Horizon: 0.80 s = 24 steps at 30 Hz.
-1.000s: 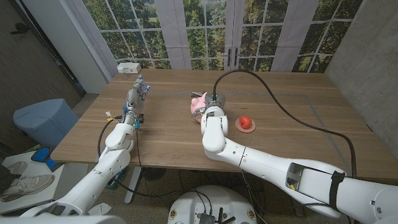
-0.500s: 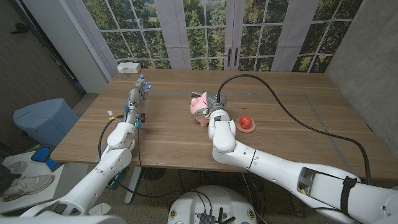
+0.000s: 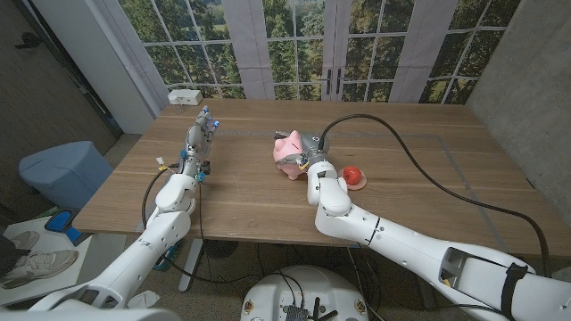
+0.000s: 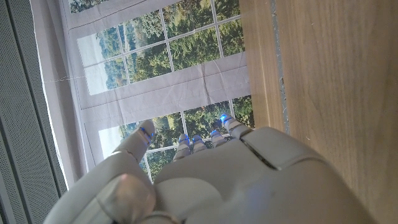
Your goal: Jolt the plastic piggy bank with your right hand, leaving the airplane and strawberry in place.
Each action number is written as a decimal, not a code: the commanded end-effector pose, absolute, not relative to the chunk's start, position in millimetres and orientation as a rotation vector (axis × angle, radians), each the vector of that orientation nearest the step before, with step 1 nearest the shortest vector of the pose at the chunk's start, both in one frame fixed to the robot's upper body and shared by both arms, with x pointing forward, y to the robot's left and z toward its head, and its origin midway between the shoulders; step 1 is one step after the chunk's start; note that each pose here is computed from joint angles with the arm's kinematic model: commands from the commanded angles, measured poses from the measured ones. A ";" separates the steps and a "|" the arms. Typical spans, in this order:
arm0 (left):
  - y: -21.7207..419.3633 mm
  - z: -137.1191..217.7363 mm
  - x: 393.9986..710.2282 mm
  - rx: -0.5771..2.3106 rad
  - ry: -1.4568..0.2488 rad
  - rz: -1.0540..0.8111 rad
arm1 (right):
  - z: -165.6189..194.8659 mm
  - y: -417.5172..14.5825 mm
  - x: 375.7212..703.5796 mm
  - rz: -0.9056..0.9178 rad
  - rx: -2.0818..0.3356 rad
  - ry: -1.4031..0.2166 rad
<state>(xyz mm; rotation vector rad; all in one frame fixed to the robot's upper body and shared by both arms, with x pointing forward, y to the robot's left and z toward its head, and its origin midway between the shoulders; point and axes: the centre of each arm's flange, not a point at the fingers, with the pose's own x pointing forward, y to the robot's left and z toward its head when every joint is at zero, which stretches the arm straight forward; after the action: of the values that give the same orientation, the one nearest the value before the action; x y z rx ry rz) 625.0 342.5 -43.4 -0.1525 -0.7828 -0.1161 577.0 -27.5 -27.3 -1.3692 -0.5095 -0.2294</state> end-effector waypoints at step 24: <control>333.3 -35.6 613.9 -0.134 -0.803 -0.118 | 0.0 -79.8 546.2 -0.410 -1.094 -0.775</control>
<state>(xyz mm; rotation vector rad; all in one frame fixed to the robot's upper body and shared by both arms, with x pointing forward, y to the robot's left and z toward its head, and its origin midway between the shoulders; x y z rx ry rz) 618.9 336.2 -37.0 -0.1393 -0.7963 -0.1186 555.4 -62.9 -7.8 -1.1696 -0.7388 -0.3572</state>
